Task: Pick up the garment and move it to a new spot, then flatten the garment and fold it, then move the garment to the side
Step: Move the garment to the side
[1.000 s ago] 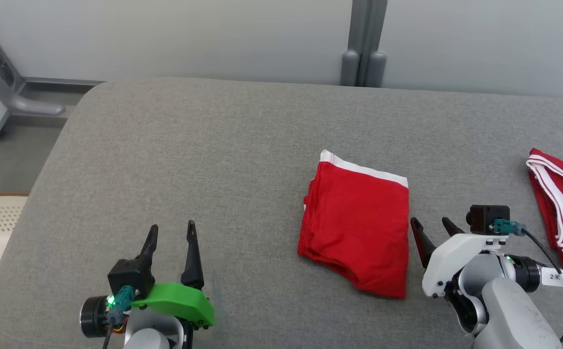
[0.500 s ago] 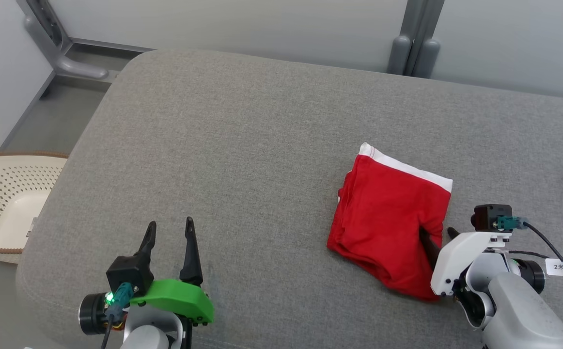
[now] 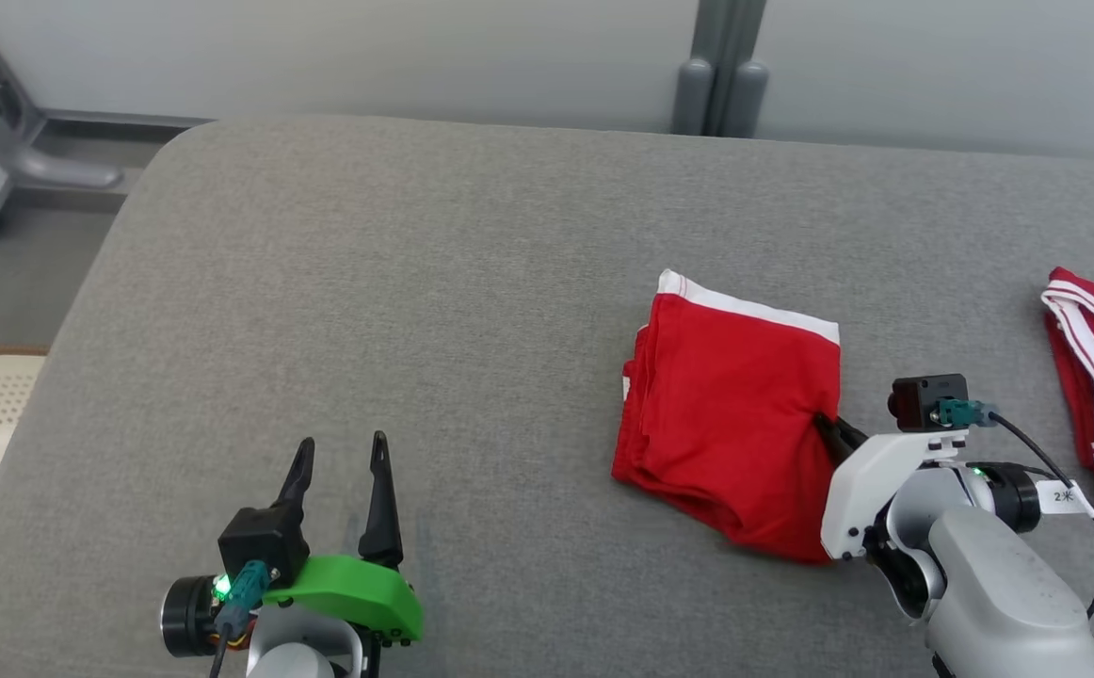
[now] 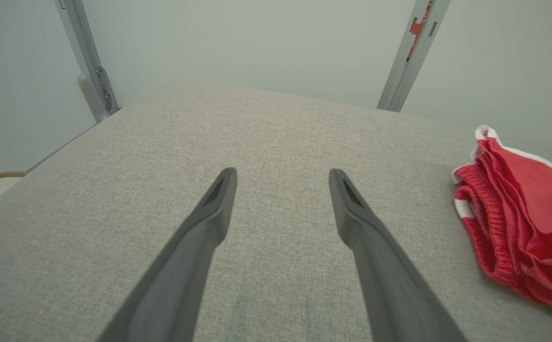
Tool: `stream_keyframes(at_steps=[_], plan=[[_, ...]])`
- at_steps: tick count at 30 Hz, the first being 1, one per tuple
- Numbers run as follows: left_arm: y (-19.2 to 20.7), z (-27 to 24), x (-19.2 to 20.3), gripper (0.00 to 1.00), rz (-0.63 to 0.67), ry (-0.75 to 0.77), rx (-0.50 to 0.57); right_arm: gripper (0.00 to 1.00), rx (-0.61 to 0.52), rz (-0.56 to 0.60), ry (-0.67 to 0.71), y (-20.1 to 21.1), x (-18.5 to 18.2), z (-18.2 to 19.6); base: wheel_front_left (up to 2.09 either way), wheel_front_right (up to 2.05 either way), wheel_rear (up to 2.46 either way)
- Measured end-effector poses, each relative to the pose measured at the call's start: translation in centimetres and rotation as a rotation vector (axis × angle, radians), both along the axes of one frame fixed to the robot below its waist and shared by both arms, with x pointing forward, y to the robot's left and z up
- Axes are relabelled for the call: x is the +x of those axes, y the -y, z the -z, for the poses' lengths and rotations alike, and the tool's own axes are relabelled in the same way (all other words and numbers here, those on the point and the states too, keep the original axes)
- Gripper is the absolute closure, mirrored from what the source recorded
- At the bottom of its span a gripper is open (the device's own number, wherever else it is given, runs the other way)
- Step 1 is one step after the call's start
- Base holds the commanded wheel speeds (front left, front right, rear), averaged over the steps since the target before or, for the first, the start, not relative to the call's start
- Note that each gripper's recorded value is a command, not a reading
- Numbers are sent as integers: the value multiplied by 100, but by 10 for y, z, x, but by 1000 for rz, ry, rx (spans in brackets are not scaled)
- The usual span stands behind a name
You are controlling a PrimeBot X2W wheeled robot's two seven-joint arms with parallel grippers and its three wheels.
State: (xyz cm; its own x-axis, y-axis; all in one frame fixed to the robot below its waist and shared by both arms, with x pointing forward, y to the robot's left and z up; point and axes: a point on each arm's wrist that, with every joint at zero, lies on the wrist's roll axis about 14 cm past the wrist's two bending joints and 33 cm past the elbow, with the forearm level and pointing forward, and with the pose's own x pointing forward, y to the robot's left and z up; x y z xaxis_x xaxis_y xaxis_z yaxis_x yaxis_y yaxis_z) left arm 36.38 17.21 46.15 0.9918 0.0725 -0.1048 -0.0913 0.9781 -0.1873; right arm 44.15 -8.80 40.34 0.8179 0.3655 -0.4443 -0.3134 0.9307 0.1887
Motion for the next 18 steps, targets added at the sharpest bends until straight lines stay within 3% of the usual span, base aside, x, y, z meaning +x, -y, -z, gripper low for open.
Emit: stream_keyframes(at_steps=[11, 18], plan=[[96, -10, 32, 0, 285, 36, -28, 100, -81, 173, 143, 99, -12, -40, 0, 0, 0], [160, -18, 52, 0, 471, 64, -37, 100, -121, 304, 164, 153, -35, -51, 0, 0, 0]])
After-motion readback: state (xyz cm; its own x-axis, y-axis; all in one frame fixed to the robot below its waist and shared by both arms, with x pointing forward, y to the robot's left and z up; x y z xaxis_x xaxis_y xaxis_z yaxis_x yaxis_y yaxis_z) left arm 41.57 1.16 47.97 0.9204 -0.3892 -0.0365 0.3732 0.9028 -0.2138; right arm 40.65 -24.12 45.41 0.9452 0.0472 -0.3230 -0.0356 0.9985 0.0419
